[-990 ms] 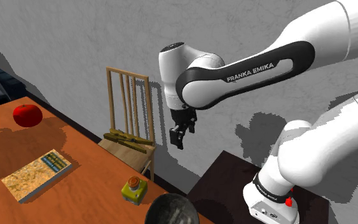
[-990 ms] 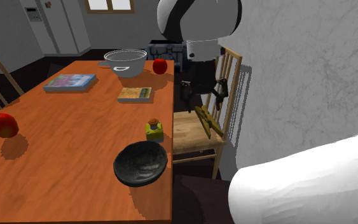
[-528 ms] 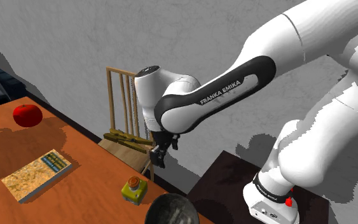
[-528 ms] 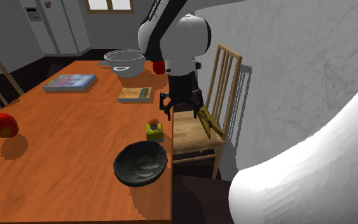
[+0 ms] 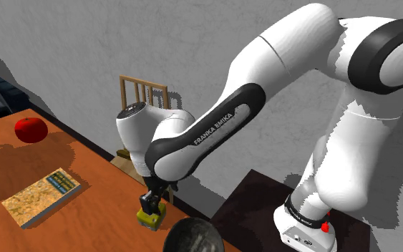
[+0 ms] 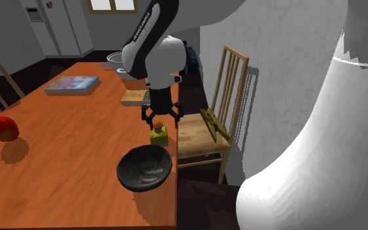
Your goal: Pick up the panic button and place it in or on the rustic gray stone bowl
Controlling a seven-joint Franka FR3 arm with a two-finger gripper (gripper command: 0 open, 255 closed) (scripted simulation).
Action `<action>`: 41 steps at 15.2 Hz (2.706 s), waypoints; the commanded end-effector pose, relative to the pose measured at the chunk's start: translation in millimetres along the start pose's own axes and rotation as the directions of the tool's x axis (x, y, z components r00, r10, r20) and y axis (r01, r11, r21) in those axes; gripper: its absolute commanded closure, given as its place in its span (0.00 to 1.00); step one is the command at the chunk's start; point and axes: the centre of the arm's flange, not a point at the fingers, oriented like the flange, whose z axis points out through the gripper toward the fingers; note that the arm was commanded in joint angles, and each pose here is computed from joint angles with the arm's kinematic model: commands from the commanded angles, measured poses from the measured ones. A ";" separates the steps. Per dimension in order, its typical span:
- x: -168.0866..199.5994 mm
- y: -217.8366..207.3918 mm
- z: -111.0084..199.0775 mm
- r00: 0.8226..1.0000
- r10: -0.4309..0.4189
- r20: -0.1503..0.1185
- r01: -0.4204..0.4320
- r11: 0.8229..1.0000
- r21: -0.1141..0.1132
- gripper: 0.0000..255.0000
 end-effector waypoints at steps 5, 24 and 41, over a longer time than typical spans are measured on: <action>18.0 -27.7 31.1 1.000 -0.008 0.000 0.008 1.000 0.004 0.00; 18.1 -27.8 55.1 1.000 -0.008 0.000 0.008 1.000 0.004 1.00; 44.4 -6.5 9.2 0.949 -0.267 -0.169 0.286 0.953 0.097 0.00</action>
